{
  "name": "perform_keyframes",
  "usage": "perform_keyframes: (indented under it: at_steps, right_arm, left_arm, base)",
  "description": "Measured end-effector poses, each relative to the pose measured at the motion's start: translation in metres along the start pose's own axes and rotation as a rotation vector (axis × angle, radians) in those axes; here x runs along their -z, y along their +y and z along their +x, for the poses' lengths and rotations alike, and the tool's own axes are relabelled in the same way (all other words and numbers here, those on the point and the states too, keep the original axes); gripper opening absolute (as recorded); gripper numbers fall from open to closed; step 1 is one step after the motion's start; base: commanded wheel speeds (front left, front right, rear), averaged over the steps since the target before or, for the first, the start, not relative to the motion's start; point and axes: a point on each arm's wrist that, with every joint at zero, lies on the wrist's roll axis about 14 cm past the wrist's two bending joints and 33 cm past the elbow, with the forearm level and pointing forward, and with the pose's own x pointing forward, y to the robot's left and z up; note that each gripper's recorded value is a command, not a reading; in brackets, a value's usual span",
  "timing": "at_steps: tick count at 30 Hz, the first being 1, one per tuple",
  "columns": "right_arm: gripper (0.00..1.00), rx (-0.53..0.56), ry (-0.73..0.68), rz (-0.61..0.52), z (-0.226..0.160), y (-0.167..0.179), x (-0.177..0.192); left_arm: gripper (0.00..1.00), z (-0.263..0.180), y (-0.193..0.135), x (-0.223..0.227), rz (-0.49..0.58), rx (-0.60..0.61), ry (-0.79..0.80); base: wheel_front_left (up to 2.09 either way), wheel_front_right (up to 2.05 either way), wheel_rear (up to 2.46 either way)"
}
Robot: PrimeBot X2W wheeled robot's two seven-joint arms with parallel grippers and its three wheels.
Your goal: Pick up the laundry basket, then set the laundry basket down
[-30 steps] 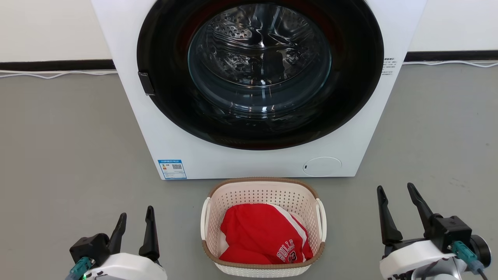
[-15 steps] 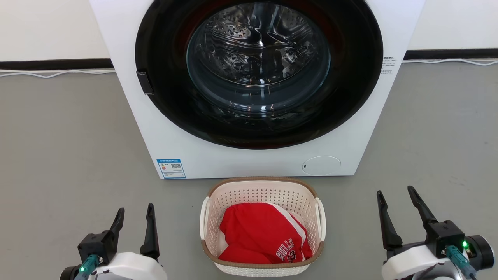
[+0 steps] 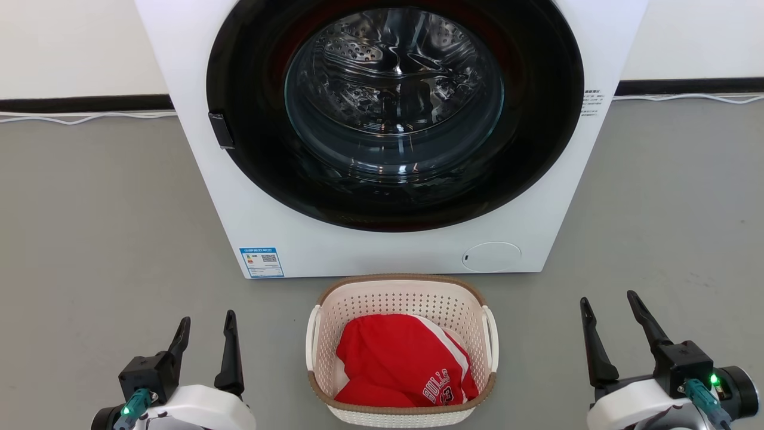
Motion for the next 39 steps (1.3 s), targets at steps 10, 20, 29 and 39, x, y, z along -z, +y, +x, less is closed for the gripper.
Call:
perform_keyframes:
  at_steps: [10,20,29,39]
  right_arm:
    - [1.00,0.006,0.002,0.001,-0.0011,-0.0019,0.0007]
    - [1.00,0.012,0.001,0.003,-0.0020,-0.0040,0.0001]
    - [1.00,0.013,0.003,0.004,-0.0030,-0.0042,0.0008]
    - [1.00,0.015,0.015,0.006,-0.0034,-0.0046,0.0045]
  left_arm:
    - [1.00,0.0002,-0.0004,-0.0009,0.000,0.001,-0.003]
    - [1.00,-0.0007,-0.0006,-0.0004,0.000,0.002,0.000]
    - [1.00,-0.0015,-0.0007,0.0009,0.000,0.002,0.004]
    - [1.00,-0.0005,-0.0020,0.0021,0.001,0.006,0.008]
  base:
    - [0.00,0.00,0.00]
    - [0.00,0.00,0.00]
    - [0.00,0.00,0.00]
    - [0.00,0.00,0.00]
